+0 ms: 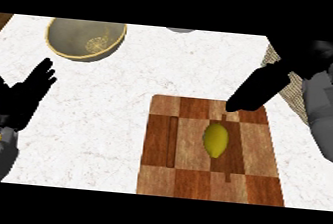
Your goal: Pick the lemon from the cutting board and place it in the basket
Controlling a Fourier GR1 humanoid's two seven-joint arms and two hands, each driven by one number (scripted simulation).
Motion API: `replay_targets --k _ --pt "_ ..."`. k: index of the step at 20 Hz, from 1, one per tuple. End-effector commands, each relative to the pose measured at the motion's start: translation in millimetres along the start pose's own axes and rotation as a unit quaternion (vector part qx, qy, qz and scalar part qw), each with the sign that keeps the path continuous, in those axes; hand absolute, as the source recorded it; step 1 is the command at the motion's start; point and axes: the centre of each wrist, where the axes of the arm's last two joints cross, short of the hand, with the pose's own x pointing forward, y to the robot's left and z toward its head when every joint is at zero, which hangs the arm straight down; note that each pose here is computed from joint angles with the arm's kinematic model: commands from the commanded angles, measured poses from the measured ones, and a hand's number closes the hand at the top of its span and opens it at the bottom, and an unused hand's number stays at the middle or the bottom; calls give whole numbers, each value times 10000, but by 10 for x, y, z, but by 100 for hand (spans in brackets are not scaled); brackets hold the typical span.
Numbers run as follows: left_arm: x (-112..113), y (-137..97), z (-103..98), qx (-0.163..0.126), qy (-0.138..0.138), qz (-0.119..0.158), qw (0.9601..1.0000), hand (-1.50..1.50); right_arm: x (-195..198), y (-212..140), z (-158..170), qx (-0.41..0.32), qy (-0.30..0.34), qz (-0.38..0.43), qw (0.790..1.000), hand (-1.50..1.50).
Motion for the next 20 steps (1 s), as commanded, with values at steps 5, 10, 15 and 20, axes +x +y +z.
replay_targets --k 5,10,15,20 --pt "35 -56 -13 -5 -35 2 10000 0 -289 -389 231 1101 342 51 9933 -150" --pt "-100 44 98 9 -5 76 10000 0 -470 -496 673 1018 129 -616 9928 -150" --pt "-35 58 -32 108 -10 -17 9999 0 -820 -100 1029 517 -117 -1013 9934 -150" --pt "198 76 34 -24 -147 -71 9999 0 -939 291 1043 499 10 -1019 9935 -150"
